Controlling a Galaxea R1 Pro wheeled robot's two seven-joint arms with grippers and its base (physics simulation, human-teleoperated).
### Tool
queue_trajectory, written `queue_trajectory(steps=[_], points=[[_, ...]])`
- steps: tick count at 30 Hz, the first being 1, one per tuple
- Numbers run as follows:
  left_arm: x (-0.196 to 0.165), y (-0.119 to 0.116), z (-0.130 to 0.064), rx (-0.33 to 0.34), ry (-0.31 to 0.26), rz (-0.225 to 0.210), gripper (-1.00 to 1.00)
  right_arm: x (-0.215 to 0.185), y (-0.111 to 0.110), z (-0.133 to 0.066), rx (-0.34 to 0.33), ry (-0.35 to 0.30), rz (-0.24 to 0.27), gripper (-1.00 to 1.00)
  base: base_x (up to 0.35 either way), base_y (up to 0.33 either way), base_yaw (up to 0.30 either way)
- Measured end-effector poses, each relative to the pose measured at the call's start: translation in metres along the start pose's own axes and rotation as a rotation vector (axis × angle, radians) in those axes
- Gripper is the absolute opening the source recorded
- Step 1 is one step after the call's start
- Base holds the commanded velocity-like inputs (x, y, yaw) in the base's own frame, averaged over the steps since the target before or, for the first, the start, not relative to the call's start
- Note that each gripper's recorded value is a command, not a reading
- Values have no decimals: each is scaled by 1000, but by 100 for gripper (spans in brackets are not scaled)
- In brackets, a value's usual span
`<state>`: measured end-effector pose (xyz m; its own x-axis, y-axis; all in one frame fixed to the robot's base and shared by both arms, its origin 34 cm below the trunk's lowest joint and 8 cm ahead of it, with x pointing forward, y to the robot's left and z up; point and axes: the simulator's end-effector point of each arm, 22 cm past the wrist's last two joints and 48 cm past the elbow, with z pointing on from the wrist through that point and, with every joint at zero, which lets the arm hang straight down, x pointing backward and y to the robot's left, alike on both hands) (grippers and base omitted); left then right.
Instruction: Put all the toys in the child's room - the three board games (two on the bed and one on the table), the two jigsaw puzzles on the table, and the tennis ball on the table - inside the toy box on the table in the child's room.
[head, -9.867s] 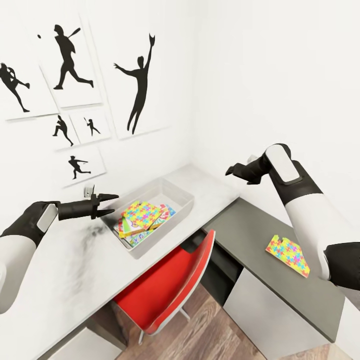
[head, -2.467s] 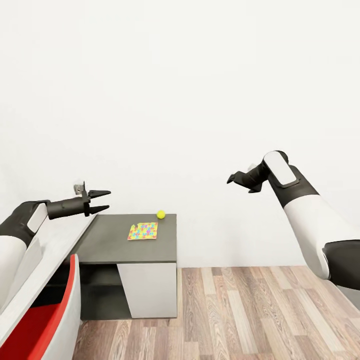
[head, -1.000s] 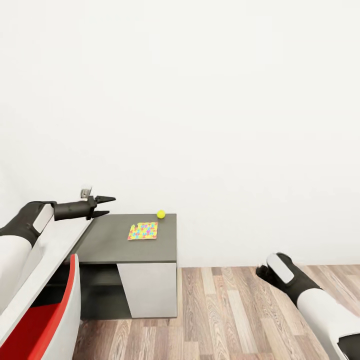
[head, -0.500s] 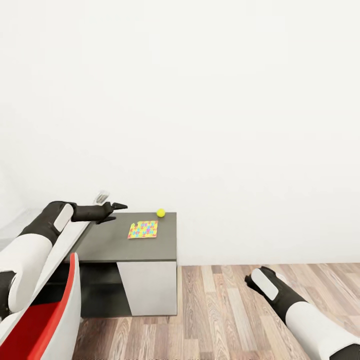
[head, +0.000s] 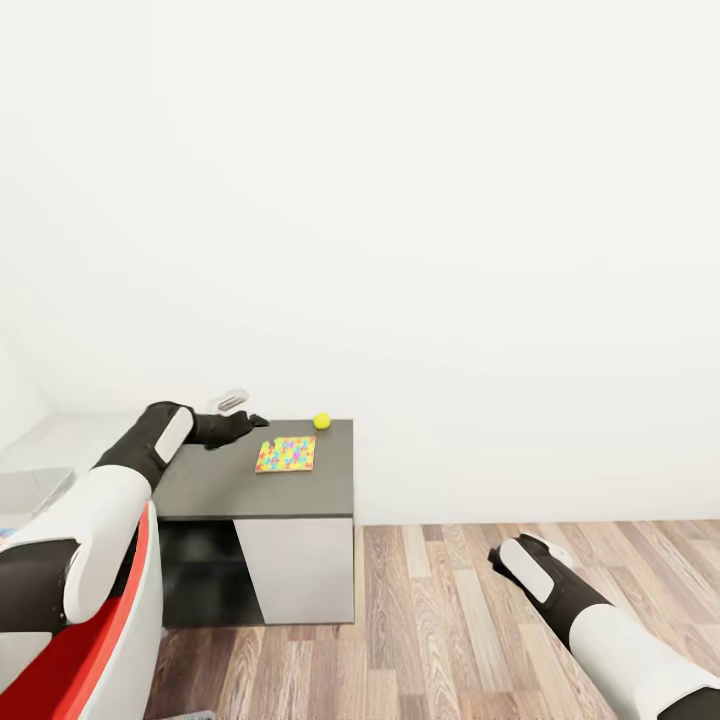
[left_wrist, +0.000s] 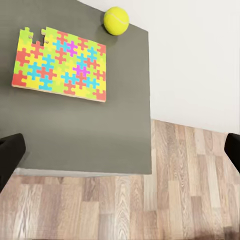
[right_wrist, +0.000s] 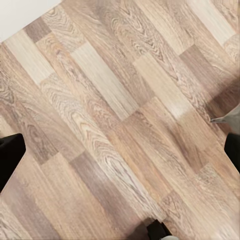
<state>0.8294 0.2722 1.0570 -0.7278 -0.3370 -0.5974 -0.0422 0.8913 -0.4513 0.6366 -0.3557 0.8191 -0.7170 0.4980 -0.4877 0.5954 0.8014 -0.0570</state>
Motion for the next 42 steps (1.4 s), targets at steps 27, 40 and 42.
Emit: queue_trajectory(steps=[27,40,42], points=[[27,2,34,-115,42,139,100,12,-3,15,20,15,-3,100,0,0,0],[35,7,45,-119,57,139,100,20,-5,23,31,31,-10,100,19,-17,0],[37,9,46,-122,59,139,100,22,-6,24,32,33,-12,100,132,-164,0]])
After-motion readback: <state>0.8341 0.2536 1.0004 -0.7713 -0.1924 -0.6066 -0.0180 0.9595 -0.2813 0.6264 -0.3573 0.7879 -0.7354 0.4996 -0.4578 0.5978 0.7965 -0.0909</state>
